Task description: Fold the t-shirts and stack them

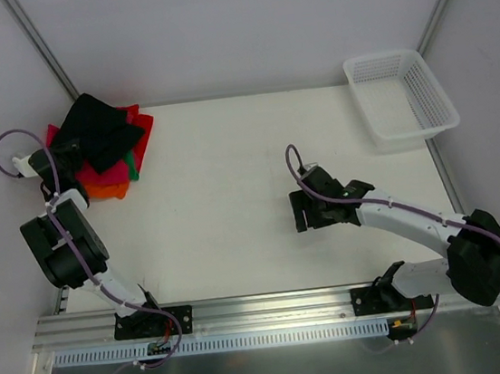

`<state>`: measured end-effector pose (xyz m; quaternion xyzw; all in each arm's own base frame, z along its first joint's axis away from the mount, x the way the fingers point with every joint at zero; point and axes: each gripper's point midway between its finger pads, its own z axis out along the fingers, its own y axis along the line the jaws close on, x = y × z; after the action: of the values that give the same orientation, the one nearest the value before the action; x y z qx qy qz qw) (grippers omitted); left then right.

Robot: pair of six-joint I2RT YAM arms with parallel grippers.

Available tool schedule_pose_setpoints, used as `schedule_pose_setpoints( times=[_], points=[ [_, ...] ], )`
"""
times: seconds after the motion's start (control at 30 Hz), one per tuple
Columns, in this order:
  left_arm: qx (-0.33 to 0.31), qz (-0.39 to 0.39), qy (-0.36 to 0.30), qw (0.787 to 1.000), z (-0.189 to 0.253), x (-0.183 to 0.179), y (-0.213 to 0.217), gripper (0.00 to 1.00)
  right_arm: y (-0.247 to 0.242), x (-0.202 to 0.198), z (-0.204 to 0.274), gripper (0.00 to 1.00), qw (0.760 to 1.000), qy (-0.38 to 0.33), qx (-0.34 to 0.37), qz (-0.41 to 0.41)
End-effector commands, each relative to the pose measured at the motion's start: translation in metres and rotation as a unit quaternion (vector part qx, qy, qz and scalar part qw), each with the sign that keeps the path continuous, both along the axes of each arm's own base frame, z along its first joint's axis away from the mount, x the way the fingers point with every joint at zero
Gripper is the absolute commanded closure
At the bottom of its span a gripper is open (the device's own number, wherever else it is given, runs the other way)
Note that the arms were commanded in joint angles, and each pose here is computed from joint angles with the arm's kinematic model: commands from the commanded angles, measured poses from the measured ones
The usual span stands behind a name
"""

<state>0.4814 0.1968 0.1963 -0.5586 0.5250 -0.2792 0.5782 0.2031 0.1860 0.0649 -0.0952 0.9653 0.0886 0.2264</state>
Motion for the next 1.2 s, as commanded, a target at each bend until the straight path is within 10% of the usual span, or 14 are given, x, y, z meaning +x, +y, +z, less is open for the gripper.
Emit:
schedule_pose_setpoints(
  times=[0.0, 0.17, 0.27, 0.3, 0.43, 0.8, 1.0, 1.07, 1.13, 1.17],
  points=[
    [0.032, 0.037, 0.029, 0.998, 0.011, -0.021, 0.009, 1.0, 0.0, -0.004, 0.012, 0.28, 0.999, -0.017, 0.026, 0.009],
    [0.008, 0.005, 0.072, 0.997, -0.014, -0.024, -0.003, 0.93, -0.001, -0.009, 0.023, 0.28, 0.998, -0.038, 0.055, 0.01],
    [-0.009, -0.013, 0.085, 0.996, -0.024, -0.022, -0.01, 0.41, -0.004, -0.012, 0.025, 0.28, 0.997, -0.043, 0.061, 0.009],
    [-0.01, -0.015, 0.085, 0.996, -0.025, -0.022, -0.011, 0.01, -0.005, -0.013, 0.025, 0.27, 0.997, -0.045, 0.062, 0.008],
    [0.001, -0.008, 0.088, 0.996, -0.02, -0.027, -0.011, 0.01, -0.008, -0.014, 0.023, 0.27, 0.997, -0.048, 0.063, 0.005],
    [0.083, 0.095, 0.137, 0.982, 0.008, -0.11, -0.045, 0.01, 0.001, -0.012, 0.022, 0.26, 0.996, -0.048, 0.076, 0.014],
    [0.226, -0.01, 0.199, 0.954, 0.004, -0.11, -0.123, 0.06, 0.002, -0.013, 0.031, 0.26, 0.994, -0.058, 0.089, 0.02],
    [0.234, -0.08, 0.229, 0.942, -0.006, -0.088, -0.14, 0.25, 0.001, -0.014, 0.034, 0.27, 0.993, -0.063, 0.094, 0.02],
    [0.246, -0.12, 0.262, 0.925, -0.006, -0.074, -0.145, 0.98, 0.001, -0.016, 0.035, 0.41, 0.993, -0.066, 0.098, 0.023],
    [0.238, -0.14, 0.302, 0.912, -0.03, -0.064, -0.145, 1.0, 0.001, -0.016, 0.036, 0.51, 0.993, -0.067, 0.099, 0.024]
  ],
)
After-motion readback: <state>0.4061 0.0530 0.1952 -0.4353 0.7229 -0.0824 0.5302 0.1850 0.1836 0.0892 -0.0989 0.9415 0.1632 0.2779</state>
